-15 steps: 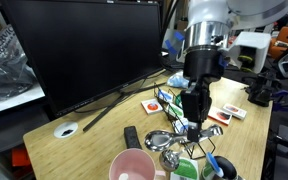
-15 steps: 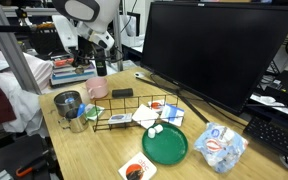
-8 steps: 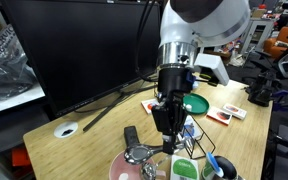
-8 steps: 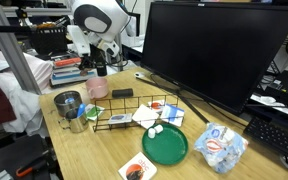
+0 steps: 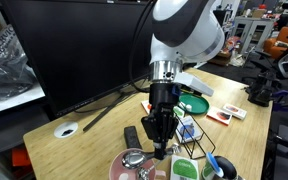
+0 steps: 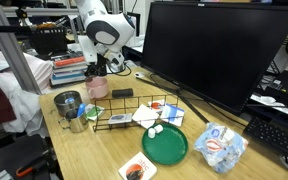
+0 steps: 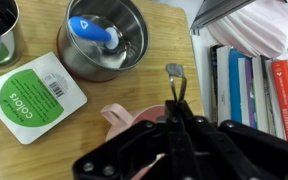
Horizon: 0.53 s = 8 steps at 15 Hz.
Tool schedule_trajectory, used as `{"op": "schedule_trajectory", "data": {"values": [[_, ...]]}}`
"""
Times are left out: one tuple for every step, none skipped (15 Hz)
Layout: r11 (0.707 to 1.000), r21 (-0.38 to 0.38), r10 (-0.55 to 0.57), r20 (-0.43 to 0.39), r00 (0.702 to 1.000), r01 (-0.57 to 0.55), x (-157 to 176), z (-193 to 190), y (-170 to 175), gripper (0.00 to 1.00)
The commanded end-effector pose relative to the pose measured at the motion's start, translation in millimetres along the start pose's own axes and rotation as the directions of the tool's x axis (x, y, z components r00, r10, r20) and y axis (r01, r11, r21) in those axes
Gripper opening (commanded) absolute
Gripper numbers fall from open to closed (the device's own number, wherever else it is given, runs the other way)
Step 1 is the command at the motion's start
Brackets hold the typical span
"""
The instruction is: Put the silver pincers in the pink pot
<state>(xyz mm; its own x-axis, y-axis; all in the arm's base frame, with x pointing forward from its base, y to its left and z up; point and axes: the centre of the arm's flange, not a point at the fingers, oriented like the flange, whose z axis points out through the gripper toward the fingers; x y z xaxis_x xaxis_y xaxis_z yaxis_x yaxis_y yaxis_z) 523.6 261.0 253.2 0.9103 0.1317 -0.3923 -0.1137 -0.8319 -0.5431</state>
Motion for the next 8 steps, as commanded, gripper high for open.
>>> {"op": "schedule_trajectory", "data": {"values": [[0.999,-0.015,0.050,0.005,0.999,-0.050,14.6,3.4,4.6,0.01],[0.998,-0.019,0.061,0.006,0.998,-0.060,17.3,6.2,7.7,0.01],[0.997,-0.019,0.070,0.011,0.997,-0.070,19.7,8.8,10.6,0.01],[0.997,-0.022,0.079,0.016,0.997,-0.079,22.1,11.4,12.9,0.01],[0.996,-0.025,0.089,0.022,0.996,-0.088,23.6,14.2,15.2,0.01],[0.995,-0.027,0.097,0.027,0.995,-0.096,25.2,16.6,16.5,0.01],[0.994,-0.034,0.104,0.030,0.994,-0.102,26.5,19.1,18.4,0.01],[0.993,-0.040,0.110,0.033,0.993,-0.109,27.5,20.3,19.7,0.01]]}}
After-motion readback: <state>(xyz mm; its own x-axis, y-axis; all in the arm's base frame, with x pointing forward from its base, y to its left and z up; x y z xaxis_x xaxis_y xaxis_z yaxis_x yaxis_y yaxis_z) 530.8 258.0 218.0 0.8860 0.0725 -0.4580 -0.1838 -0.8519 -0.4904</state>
